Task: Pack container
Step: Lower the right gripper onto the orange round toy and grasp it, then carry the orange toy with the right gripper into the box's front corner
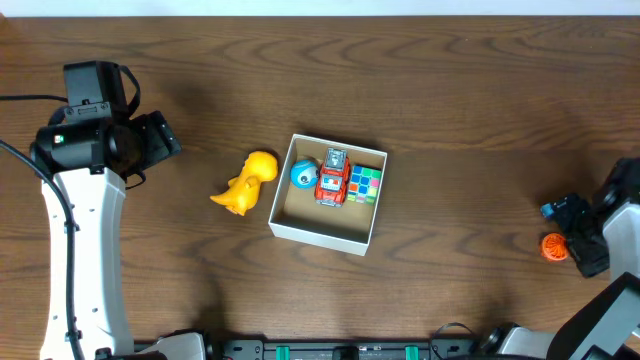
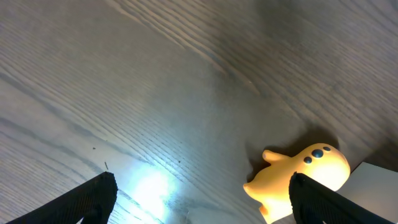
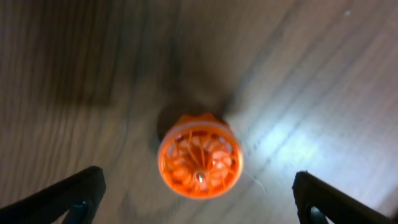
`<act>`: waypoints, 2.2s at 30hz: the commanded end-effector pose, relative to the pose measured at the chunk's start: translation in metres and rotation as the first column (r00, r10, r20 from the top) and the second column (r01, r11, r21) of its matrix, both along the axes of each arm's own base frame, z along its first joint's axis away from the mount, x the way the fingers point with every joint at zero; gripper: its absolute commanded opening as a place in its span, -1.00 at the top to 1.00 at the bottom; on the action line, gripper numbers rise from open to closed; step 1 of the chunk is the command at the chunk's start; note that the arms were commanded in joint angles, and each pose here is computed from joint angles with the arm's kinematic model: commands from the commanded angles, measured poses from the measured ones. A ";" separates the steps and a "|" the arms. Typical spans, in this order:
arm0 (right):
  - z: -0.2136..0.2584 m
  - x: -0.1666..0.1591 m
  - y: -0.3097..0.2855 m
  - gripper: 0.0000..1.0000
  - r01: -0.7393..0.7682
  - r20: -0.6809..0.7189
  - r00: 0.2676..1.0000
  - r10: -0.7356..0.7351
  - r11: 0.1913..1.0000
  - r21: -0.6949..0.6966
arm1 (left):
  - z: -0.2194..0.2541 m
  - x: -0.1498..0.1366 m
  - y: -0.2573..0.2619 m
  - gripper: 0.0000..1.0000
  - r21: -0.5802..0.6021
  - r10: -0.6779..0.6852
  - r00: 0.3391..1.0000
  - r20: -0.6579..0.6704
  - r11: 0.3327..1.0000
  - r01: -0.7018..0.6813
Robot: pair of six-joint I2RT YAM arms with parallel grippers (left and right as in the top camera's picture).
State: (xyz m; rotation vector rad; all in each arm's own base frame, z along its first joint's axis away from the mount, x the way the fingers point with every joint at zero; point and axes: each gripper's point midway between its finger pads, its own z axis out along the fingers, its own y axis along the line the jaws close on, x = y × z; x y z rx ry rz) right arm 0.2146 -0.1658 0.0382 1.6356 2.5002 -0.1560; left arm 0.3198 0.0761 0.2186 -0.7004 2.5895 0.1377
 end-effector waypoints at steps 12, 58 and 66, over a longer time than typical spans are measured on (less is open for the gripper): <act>-0.034 -0.008 0.006 -0.68 -0.012 0.033 0.999 0.012 1.000 -0.018 | -0.004 -0.001 0.001 -0.81 -0.007 0.015 1.000 -0.011 1.000 -0.015; 0.162 0.109 0.298 0.97 -0.952 0.219 0.176 0.960 0.223 -0.210 | -0.004 0.000 -0.007 -0.81 0.005 -0.042 0.999 -0.022 0.999 0.042; 0.146 0.069 0.374 0.98 -0.981 0.173 -0.110 0.979 -0.078 -0.179 | -0.004 0.000 -0.007 -0.81 0.004 -0.042 0.999 -0.022 0.999 0.042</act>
